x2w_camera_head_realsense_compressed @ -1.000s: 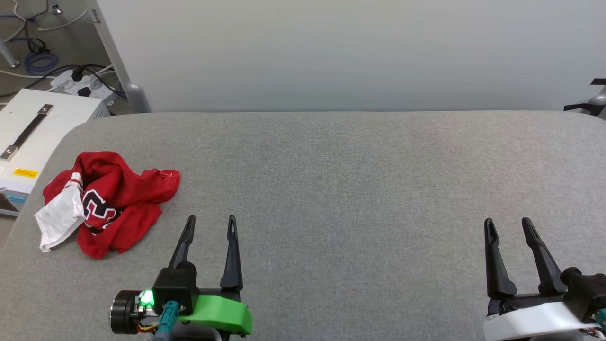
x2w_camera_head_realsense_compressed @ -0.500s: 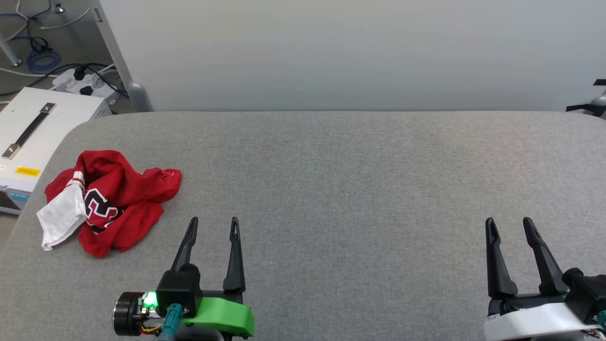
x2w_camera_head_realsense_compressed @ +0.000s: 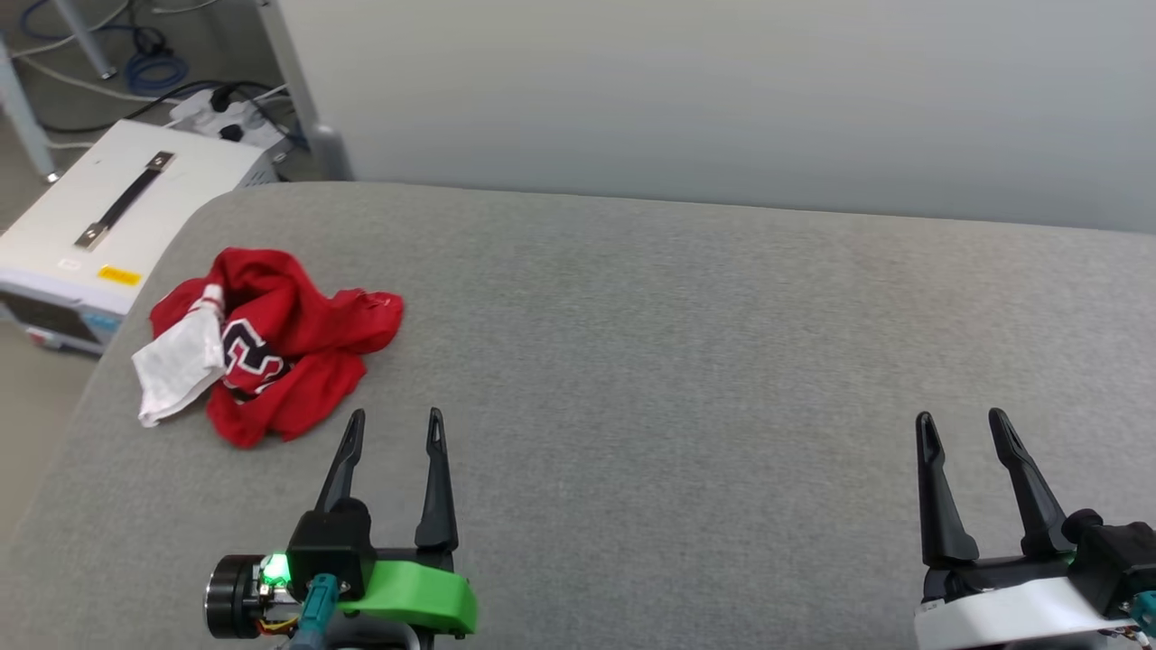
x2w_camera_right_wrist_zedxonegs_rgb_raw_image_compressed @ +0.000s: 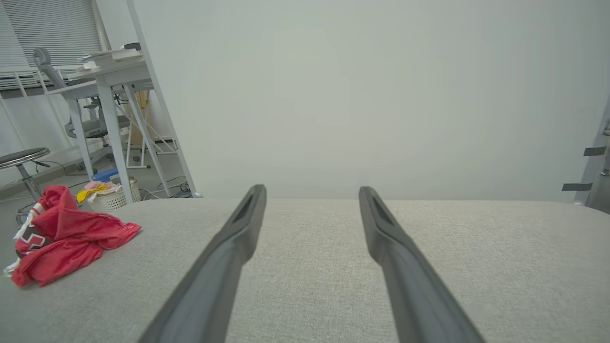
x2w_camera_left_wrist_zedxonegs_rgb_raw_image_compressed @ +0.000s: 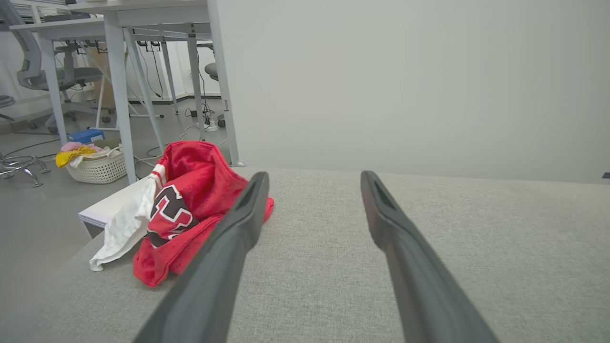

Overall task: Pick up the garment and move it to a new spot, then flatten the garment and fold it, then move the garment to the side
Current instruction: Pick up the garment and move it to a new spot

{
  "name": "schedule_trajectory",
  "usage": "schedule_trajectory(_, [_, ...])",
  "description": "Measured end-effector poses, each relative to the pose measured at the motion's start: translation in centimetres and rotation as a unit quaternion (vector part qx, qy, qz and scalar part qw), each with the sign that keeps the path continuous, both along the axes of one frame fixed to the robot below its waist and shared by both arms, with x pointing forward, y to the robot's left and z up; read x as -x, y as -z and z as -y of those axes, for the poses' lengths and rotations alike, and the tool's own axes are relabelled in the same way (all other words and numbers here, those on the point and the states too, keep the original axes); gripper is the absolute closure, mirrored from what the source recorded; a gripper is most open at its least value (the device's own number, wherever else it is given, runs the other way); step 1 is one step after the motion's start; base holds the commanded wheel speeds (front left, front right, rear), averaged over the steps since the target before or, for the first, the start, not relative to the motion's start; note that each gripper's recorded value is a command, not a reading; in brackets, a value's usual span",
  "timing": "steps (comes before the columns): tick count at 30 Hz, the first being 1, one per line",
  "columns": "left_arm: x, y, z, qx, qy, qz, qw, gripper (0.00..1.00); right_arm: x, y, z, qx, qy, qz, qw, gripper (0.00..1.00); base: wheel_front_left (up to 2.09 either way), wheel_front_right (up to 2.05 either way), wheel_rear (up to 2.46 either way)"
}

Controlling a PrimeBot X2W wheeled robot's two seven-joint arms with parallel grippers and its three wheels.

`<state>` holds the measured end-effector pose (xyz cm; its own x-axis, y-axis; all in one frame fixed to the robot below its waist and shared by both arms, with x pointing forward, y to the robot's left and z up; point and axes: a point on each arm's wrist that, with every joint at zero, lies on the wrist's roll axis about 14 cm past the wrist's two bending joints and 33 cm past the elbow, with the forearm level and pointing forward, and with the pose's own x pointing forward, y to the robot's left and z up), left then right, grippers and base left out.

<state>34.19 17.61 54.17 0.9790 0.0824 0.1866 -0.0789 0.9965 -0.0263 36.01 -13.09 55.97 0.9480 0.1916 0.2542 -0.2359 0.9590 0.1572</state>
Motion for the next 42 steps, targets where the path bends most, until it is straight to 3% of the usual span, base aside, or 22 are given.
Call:
schedule_trajectory(14, [3.5,0.3,-6.6,0.002,-0.112,-0.007,0.994,0.0,-2.2,0.7,-7.6,0.007,-0.112,-0.007,0.994,0.0,0.0,0.0,0.0])
schedule_trajectory(27, [9.7,0.4,-13.5,0.016,-0.247,-0.01,0.969,0.0,-2.5,1.3,-15.2,0.009,-0.222,-0.01,0.975,0.0,0.0,0.0,0.0])
schedule_trajectory(35, [11.9,0.4,-15.3,0.016,-0.287,-0.011,0.958,0.0,-2.3,1.5,-17.1,0.008,-0.251,-0.012,0.968,0.0,0.0,0.0,0.0])
schedule_trajectory(42, [11.3,0.5,-15.2,0.017,-0.277,-0.012,0.961,0.0,-2.4,1.7,-16.8,0.01,-0.246,-0.013,0.969,0.0,0.0,0.0,0.0])
